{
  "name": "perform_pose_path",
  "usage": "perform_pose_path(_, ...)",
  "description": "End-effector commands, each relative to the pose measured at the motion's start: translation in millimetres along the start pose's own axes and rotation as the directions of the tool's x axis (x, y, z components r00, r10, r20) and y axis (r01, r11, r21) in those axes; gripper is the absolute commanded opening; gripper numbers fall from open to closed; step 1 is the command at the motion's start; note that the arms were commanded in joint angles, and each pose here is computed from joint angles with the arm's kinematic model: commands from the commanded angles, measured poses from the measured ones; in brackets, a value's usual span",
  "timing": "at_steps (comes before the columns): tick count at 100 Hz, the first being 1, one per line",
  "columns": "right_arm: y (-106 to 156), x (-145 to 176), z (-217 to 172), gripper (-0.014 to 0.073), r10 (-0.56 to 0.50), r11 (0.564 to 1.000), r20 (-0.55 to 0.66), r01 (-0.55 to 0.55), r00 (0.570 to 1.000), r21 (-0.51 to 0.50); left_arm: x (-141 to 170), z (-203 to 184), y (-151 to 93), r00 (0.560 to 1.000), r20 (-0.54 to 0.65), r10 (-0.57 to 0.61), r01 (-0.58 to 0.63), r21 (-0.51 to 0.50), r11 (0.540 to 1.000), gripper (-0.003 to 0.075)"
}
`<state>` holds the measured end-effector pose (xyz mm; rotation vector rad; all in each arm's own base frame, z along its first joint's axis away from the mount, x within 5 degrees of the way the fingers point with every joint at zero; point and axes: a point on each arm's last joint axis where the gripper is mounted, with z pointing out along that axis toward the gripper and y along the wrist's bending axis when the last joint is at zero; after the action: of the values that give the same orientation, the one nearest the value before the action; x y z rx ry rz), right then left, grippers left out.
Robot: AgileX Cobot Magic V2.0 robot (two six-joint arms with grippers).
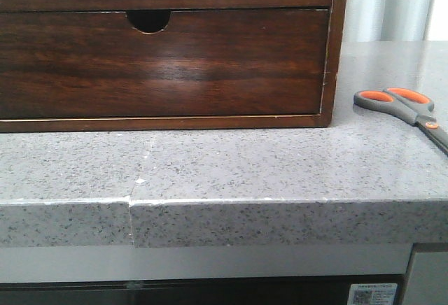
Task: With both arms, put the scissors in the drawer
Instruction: 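Reach the left gripper to the wooden drawer's finger hole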
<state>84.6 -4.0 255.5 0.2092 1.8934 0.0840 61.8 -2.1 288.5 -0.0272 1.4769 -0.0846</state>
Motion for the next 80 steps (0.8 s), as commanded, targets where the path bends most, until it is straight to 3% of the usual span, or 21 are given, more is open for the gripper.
perform_pose_path(1, 2, -18, -1, -0.0041, 0.0, 1.0, 0.095, 0.001, 0.995, -0.004, -23, 1, -1, 0.99, 0.142, 0.006, -0.007, 0.006, 1.0, -0.0022)
perform_pose_path(16, 3, -17, -1, -0.0041, -0.003, 1.0, 0.085, 0.004, 0.996, -0.014, -23, 1, -2, 0.983, 0.143, 0.118, -0.119, -0.007, 0.993, -0.0018)
perform_pose_path(23, 3, -17, -1, -0.0041, -0.003, 1.0, 0.085, 0.004, 0.996, -0.014, -23, 1, -2, 0.983, 0.143, 0.119, -0.119, -0.007, 0.993, 0.0027)
perform_pose_path(40, 3, -17, -1, -0.0041, -0.005, 1.0, 0.084, 0.006, 0.996, -0.02, -23, 1, -2, 0.982, 0.149, 0.119, -0.119, -0.007, 0.993, 0.0325)
perform_pose_path(47, 4, -17, -1, -0.0041, -0.005, 1.0, 0.084, 0.007, 0.996, -0.021, -25, 0, -2, 0.978, 0.174, 0.116, -0.117, -0.006, 0.993, 0.0395)
perform_pose_path(60, 4, -17, -1, -0.0041, -0.005, 1.0, 0.084, 0.007, 0.996, -0.021, -31, -1, -3, 0.96, 0.24, 0.142, -0.145, -0.006, 0.989, 0.0401)
perform_pose_path(80, 4, -17, -1, -0.0041, -0.005, 1.0, 0.084, 0.007, 0.996, -0.021, -37, 12, -16, 0.883, 0.292, 0.368, -0.401, 0.061, 0.914, 0.0401)
